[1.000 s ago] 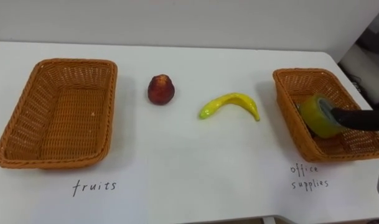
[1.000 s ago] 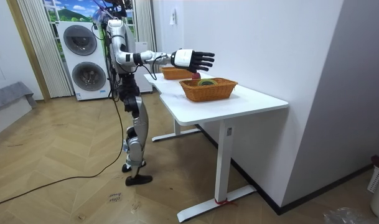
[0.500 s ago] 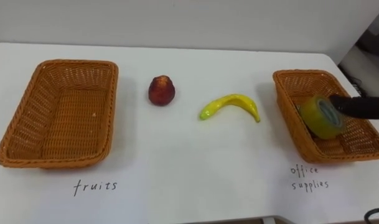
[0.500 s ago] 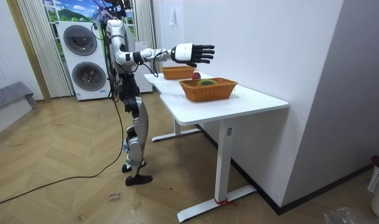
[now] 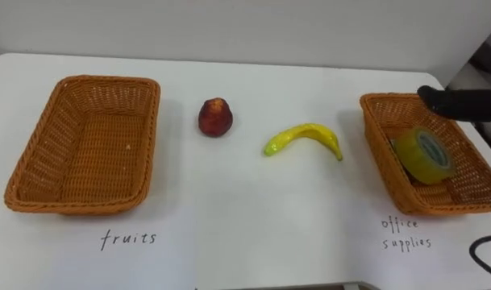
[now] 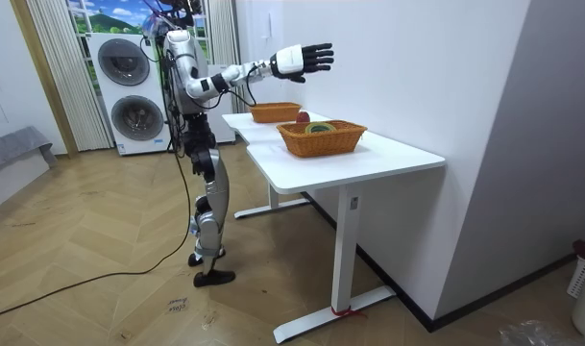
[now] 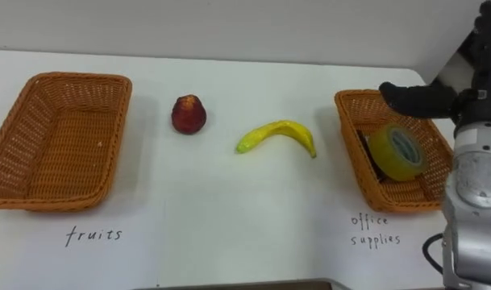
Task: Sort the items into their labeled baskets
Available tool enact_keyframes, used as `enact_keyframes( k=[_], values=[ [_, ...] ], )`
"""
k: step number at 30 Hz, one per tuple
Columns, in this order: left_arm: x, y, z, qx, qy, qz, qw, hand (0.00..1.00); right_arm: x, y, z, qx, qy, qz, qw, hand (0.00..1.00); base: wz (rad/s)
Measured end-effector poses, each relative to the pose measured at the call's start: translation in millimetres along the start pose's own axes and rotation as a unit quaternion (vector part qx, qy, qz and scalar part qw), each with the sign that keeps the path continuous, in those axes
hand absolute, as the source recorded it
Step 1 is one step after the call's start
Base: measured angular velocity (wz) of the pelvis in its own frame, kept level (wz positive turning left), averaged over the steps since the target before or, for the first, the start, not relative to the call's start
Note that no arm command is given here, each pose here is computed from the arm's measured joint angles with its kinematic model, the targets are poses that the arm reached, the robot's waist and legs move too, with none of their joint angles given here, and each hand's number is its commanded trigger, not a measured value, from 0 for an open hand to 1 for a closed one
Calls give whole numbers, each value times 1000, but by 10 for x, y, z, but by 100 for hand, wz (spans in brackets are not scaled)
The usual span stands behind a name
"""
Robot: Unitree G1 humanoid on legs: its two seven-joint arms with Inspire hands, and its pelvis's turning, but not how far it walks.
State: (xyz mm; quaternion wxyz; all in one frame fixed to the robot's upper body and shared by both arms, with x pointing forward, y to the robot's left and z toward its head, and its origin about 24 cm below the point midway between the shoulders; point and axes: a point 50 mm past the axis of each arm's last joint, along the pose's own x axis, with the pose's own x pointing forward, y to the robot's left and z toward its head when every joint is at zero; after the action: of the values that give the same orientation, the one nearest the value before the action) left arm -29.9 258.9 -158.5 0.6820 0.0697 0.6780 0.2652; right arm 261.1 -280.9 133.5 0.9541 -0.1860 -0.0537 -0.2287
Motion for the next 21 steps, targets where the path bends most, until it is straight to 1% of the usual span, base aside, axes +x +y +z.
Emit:
enact_keyframes(
  k=[4,11,17,21],
  values=[
    [-1,-1,-8,0,-1,0,1000,0,47,56,94,3,-17,9,1000,0,5],
    [5,-52,94,-1,-8,-16,1000,0,134,302,370,-15,-69,72,995,0,4],
    [3,-78,150,3,-13,-19,1000,0,87,570,424,-24,-80,158,984,0,5],
    [6,-66,140,5,-10,-17,1000,0,85,597,412,-29,-78,178,981,0,12]
  ],
)
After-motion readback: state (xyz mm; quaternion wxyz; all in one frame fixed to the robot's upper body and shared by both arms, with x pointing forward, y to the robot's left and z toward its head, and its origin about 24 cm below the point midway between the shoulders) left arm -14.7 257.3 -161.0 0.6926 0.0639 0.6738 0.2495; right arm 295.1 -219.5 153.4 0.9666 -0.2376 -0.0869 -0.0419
